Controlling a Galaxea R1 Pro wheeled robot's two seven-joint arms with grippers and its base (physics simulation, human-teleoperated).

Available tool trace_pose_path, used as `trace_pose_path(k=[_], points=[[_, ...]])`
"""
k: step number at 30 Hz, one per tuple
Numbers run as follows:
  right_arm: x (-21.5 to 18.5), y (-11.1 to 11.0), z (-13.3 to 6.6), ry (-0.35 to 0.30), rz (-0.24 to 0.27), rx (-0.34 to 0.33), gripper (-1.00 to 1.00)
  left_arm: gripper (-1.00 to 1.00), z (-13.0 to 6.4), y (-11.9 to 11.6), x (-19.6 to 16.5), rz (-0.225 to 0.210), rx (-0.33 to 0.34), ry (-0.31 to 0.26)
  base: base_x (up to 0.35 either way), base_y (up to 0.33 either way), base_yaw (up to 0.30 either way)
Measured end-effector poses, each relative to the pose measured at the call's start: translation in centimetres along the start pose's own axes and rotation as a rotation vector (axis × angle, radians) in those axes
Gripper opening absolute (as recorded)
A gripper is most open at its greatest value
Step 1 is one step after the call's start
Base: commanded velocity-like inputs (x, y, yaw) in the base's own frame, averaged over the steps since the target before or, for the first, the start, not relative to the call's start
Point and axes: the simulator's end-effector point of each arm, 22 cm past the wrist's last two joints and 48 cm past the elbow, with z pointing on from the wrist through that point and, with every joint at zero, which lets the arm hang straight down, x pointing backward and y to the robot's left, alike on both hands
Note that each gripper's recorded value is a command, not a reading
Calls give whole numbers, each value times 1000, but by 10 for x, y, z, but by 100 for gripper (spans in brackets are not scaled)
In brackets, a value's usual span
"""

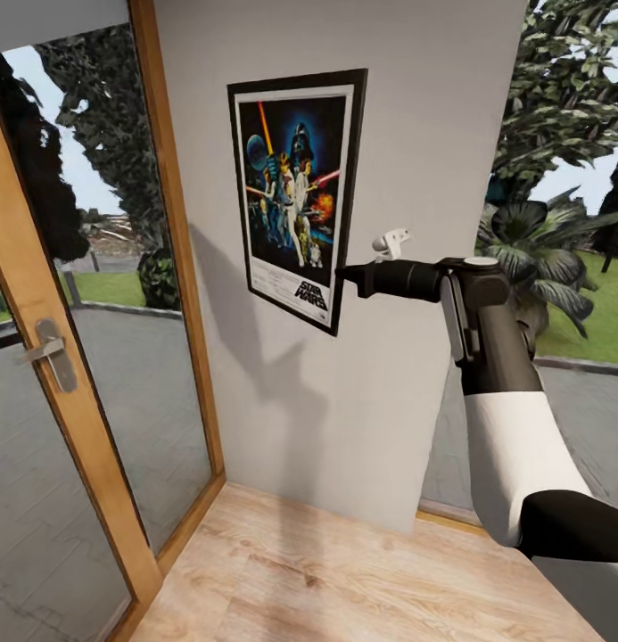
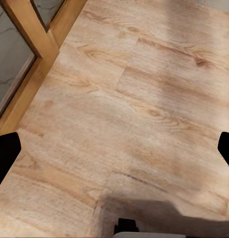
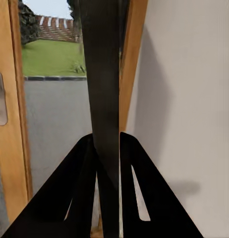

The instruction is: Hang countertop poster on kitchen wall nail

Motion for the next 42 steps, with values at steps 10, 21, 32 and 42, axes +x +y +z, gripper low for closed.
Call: trace_pose_path(k=[10, 21, 32, 42], points=[[54, 4, 19, 94, 132, -98, -100, 100, 0, 0, 0, -1, -1, 0, 95, -24, 0], [76, 5, 24, 137, 187, -130, -100, 100, 0, 0, 0, -1, -1, 0, 66, -37, 0], [66, 5, 24, 126, 178, -134, -100, 100, 0, 1, -1, -2, -2, -2, 88, -48, 0], [55, 17, 23, 116, 174, -190, -100, 100, 0, 2, -1, -5, -5, -3, 69, -30, 0]])
